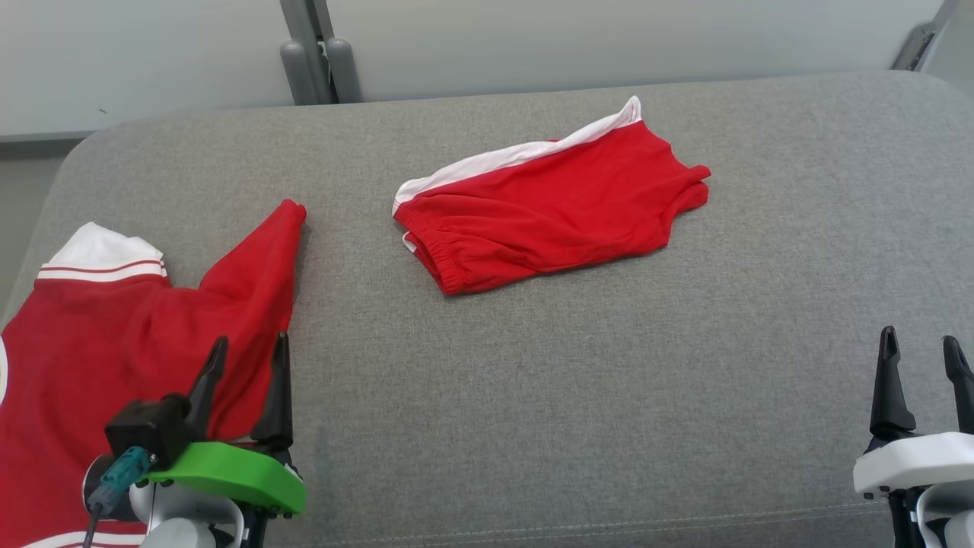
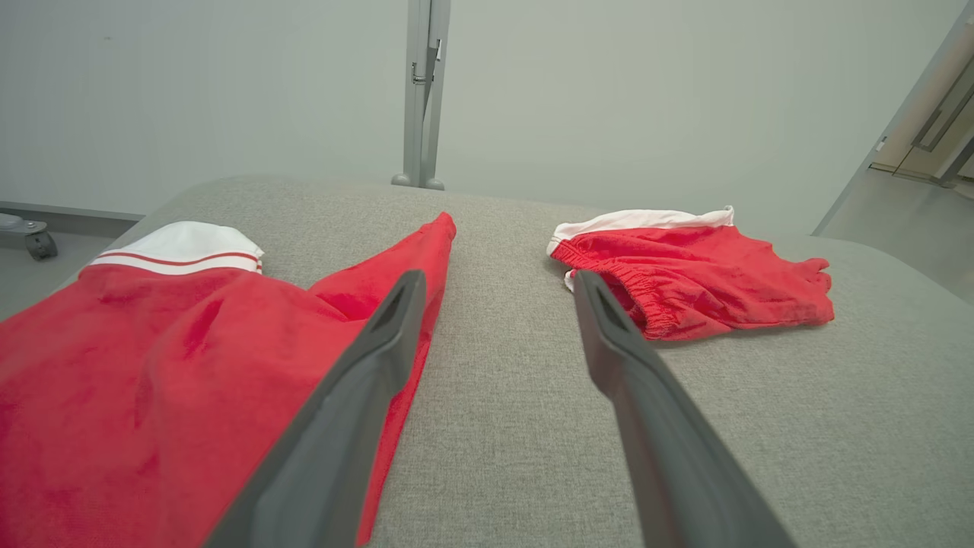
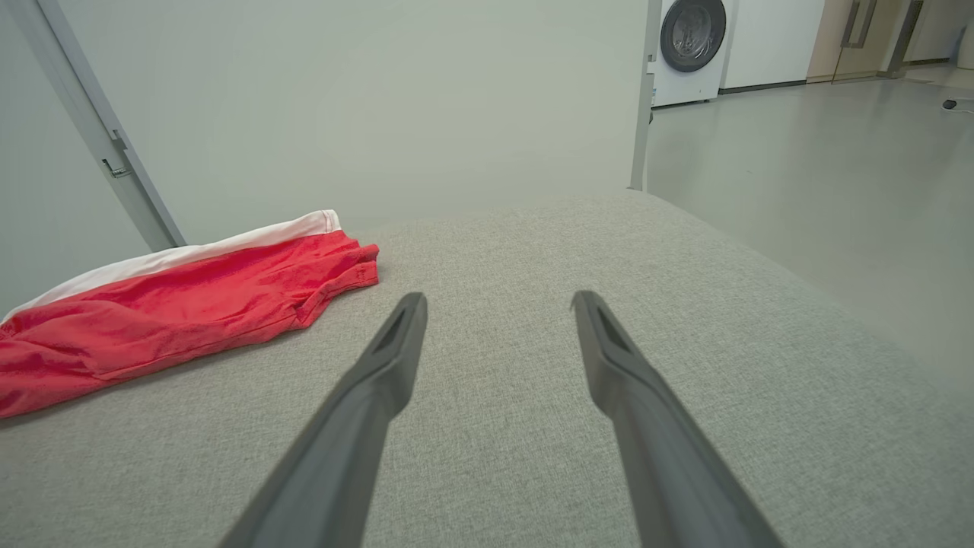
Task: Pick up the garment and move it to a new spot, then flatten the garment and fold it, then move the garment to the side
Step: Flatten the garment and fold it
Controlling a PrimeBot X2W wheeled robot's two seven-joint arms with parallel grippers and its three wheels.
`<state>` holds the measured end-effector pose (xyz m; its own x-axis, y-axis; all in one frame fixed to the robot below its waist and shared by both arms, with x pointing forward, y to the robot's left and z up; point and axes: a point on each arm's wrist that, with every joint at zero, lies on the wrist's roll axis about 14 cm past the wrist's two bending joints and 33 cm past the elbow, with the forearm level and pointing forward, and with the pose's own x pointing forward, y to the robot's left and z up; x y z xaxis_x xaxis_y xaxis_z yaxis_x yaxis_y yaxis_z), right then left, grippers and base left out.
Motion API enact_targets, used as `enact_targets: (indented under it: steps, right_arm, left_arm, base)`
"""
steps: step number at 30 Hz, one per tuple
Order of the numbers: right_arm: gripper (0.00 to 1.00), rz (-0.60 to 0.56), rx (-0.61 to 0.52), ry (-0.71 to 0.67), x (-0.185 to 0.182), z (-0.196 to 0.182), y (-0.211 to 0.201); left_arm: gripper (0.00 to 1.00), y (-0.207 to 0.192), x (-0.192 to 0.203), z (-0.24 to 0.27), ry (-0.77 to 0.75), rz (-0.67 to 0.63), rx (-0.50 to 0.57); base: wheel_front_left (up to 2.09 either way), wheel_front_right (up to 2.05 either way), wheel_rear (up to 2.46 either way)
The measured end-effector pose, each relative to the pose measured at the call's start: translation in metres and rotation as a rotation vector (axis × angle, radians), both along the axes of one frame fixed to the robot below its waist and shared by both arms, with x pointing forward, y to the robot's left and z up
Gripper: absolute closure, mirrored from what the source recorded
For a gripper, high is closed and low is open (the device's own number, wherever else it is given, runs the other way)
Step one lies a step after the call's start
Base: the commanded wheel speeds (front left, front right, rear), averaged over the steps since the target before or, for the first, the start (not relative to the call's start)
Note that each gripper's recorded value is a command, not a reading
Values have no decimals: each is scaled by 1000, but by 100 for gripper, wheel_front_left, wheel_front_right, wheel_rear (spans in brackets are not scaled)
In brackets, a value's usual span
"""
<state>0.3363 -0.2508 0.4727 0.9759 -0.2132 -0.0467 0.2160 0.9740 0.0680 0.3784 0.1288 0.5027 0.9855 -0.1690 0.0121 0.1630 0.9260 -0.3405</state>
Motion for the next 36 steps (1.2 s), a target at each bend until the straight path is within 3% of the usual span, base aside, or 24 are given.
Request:
enact_targets:
  steps: [6, 10, 16, 17, 19, 25, 36]
  right_arm:
    - [0, 10, 32, -13, 14, 2, 2]
    - [0, 14, 113, -37, 34, 5, 6]
    - [0, 8, 356, -10, 69, -5, 20]
    - [0, 8, 356, -10, 69, -5, 20]
    - [0, -10, 482, -2, 82, -10, 26]
    - [0, 7, 681, 123, 129, -33, 41]
    - [0, 155, 573, 382, 185, -66, 72]
  left_arm:
    - [0, -3, -1, -4, 0, -9, 24]
    - [0, -5, 3, -3, -4, -16, 19]
    - [0, -13, 9, -3, -14, -32, 17]
    - [0, -13, 9, -3, -14, -32, 17]
    - [0, -15, 13, -4, -12, -34, 8]
    - [0, -15, 25, -11, 3, -22, -5]
    - [0, -5, 33, -22, 34, 35, -15]
  base:
    - [0, 0, 0]
    - [0, 0, 0]
    - [0, 0, 0]
    - [0, 0, 0]
    - [0, 0, 0]
    - [0, 0, 0]
    - [0, 0, 0]
